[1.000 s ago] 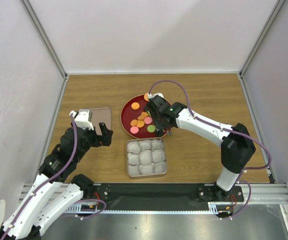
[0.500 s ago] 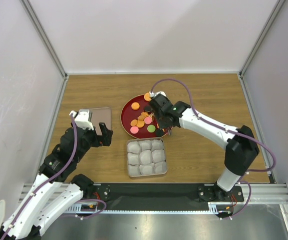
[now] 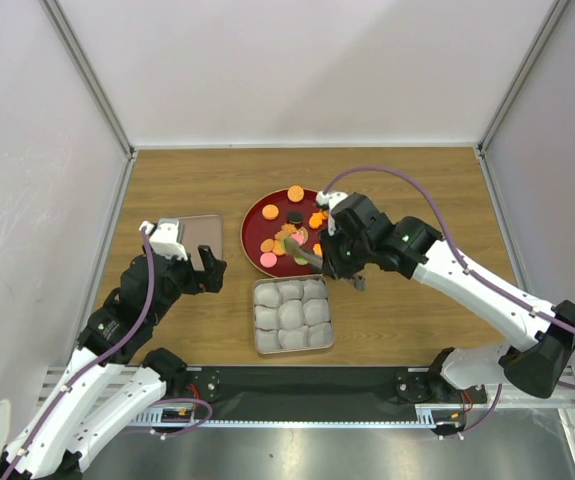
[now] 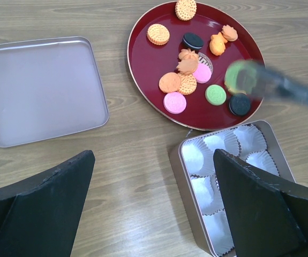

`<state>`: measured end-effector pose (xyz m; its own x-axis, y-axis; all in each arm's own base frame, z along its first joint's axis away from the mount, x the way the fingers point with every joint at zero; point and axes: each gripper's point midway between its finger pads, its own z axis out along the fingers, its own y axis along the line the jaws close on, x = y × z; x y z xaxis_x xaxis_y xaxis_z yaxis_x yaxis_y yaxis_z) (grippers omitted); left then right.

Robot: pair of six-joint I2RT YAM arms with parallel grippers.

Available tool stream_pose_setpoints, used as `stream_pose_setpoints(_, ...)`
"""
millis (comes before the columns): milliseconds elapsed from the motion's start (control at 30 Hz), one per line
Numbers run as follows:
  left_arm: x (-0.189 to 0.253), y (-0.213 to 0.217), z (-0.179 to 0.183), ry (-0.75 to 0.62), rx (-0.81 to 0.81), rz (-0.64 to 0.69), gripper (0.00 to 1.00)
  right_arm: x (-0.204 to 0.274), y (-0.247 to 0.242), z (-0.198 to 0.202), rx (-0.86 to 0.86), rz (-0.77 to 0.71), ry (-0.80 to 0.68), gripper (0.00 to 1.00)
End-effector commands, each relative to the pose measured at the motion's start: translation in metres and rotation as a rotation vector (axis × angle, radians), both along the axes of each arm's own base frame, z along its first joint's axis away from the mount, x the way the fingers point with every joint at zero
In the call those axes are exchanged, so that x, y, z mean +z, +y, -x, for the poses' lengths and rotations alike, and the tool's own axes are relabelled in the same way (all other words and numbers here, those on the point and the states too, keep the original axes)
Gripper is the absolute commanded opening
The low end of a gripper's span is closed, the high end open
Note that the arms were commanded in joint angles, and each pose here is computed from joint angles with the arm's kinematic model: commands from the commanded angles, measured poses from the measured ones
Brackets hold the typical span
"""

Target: Pack the cookies

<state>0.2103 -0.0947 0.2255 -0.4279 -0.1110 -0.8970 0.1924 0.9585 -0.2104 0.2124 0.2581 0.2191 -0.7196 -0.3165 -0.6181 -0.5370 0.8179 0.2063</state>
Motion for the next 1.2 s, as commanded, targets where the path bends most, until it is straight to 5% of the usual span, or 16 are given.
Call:
stream_pose_setpoints(0,0.008,-0.003,-0.004,-0.026,-0.013,0.003,1.00,-0.004,0.011,0.040,0.115,-0.028,0.101,0.05)
stream_pose_setpoints(700,0.008,-0.004,-0.003,-0.027,-0.019,0.005,1.00,-0.048,0.050,0.067,0.209,0.055,0.157,0.07)
stream_pose_setpoints(1167,0.007,-0.005,-0.003,-0.023,-0.020,0.000,1.00,-0.049,0.054,0.063,0.199,0.042,0.148,0.36)
